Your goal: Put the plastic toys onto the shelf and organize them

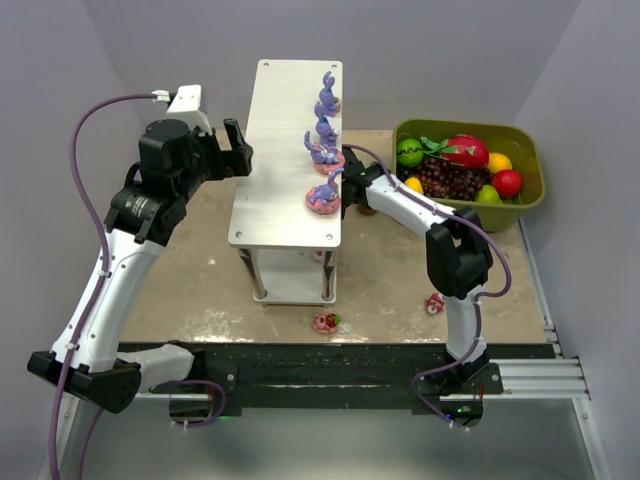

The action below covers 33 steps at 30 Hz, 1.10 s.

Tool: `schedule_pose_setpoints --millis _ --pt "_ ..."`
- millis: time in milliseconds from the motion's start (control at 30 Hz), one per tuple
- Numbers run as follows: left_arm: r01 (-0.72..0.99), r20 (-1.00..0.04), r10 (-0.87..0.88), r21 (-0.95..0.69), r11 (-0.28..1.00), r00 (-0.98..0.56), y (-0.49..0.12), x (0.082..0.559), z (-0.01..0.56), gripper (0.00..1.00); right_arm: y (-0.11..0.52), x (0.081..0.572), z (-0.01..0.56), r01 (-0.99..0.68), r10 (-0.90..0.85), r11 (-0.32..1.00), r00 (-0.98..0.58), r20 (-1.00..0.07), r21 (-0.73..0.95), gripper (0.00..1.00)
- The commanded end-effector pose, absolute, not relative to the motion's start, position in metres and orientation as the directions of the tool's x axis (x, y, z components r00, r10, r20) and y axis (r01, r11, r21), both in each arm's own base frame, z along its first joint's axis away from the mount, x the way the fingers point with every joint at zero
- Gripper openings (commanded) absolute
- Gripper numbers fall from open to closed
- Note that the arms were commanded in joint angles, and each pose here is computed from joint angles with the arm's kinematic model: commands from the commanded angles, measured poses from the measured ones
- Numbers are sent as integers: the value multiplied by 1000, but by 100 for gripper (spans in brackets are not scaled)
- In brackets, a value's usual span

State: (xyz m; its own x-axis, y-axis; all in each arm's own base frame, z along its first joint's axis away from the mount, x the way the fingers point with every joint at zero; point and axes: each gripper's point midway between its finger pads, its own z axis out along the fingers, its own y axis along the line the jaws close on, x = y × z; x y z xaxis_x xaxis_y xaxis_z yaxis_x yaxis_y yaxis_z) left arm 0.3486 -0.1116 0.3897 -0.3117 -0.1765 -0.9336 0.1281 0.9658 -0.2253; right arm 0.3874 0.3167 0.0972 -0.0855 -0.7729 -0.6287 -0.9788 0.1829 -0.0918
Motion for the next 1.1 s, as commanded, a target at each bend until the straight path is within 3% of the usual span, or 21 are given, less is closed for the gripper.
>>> schedule_pose_setpoints --millis 0,300,700,1067 --pt "122 -939 -214 -254 959 -269 -109 350 408 100 322 406 122 -954 -745 204 -6 -667 -219 0" --pt "119 -936 -226 -265 957 -272 -109 350 407 100 325 412 142 -936 -702 231 28 -711 -264 0" --pt "109 -929 -232 -273 956 -287 -110 352 403 100 331 408 142 -953 -642 227 9 -767 -201 0" --pt "97 -926 -242 -280 955 -288 -110 355 406 100 331 407 128 -967 -657 193 -2 -753 -166 3"
